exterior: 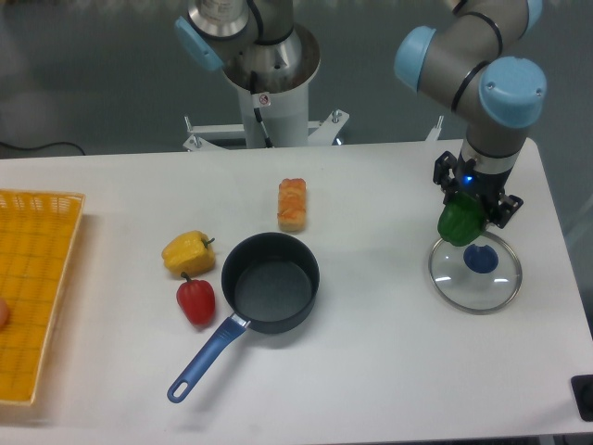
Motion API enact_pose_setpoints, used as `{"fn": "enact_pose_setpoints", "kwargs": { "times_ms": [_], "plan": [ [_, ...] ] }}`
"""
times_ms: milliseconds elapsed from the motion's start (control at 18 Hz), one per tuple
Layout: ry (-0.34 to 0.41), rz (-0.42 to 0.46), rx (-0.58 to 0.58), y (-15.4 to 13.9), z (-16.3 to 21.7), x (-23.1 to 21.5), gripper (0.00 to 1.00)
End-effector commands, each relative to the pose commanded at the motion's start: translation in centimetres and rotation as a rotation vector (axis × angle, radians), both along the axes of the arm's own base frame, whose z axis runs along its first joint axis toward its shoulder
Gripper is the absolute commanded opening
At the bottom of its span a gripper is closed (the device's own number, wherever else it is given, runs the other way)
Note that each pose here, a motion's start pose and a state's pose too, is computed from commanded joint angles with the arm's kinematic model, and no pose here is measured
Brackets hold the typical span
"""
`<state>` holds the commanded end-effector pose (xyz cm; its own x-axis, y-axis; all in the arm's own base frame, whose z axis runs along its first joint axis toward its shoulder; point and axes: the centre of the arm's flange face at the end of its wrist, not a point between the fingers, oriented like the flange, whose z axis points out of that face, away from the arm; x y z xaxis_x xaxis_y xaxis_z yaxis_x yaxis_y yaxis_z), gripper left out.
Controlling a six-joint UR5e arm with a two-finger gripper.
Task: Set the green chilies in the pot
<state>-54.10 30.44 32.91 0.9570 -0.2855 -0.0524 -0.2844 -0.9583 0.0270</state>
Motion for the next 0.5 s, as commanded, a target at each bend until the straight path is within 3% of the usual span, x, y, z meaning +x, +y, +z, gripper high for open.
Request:
{"fn": "enact_pose_setpoints", "kwargs": {
  "times_ms": [500],
  "plan": [
    [-0.002,0.031,-0.001,-0.26,0.24,0.16,0.68]
  ]
}}
